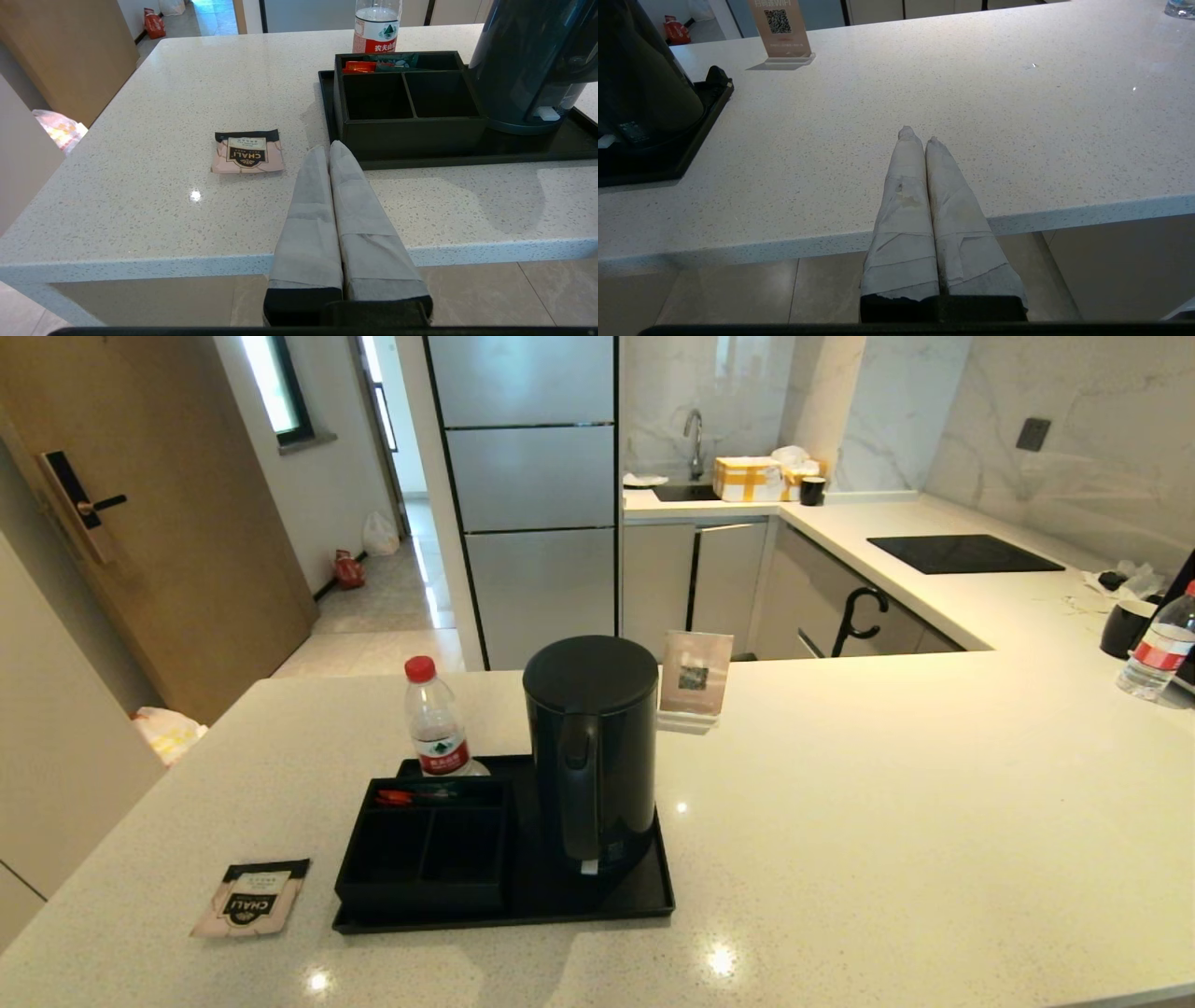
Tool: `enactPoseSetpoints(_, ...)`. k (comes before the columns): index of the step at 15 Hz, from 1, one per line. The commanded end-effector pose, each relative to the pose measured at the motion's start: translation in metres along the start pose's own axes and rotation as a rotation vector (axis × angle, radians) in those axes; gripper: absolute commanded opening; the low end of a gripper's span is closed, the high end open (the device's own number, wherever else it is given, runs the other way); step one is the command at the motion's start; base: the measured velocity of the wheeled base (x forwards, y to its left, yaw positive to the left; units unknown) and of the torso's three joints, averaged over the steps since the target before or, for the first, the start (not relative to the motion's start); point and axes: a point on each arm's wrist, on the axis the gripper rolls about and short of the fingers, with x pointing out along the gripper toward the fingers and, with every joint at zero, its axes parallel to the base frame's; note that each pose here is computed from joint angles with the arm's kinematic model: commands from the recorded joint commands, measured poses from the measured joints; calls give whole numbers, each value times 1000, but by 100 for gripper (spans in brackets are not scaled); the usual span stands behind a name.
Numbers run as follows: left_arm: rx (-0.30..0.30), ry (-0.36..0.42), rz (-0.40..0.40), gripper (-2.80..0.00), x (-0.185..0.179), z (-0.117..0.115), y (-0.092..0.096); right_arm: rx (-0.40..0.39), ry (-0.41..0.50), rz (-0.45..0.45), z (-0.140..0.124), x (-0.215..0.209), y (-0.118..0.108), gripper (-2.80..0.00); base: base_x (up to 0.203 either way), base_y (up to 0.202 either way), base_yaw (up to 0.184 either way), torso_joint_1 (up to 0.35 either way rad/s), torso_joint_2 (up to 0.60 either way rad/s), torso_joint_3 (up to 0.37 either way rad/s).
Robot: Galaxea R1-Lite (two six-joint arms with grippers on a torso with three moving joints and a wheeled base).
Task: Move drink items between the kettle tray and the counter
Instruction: Pick up the kettle
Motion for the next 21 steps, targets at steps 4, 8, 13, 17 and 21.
enactPoseSetpoints(4,-8,0,-1,-280,0,0,0,0,3,2,0,0,0,-280,0,0,0,0,0,0)
enactPoseSetpoints(8,-8,-1,-1,-280,0,0,0,2,1,0,0,0,0,-280,0,0,0,0,0,0)
enactPoseSetpoints(13,-8,-1,0,-280,0,0,0,1,1,0,0,0,0,-280,0,0,0,0,0,0)
enactPoseSetpoints(17,-8,-1,0,-280,0,0,0,2,3,2,0,0,0,-280,0,0,0,0,0,0)
enactPoseSetpoints(21,-10,-1,-1,-280,0,0,0,0,3,0,0,0,0,-280,0,0,0,0,0,0)
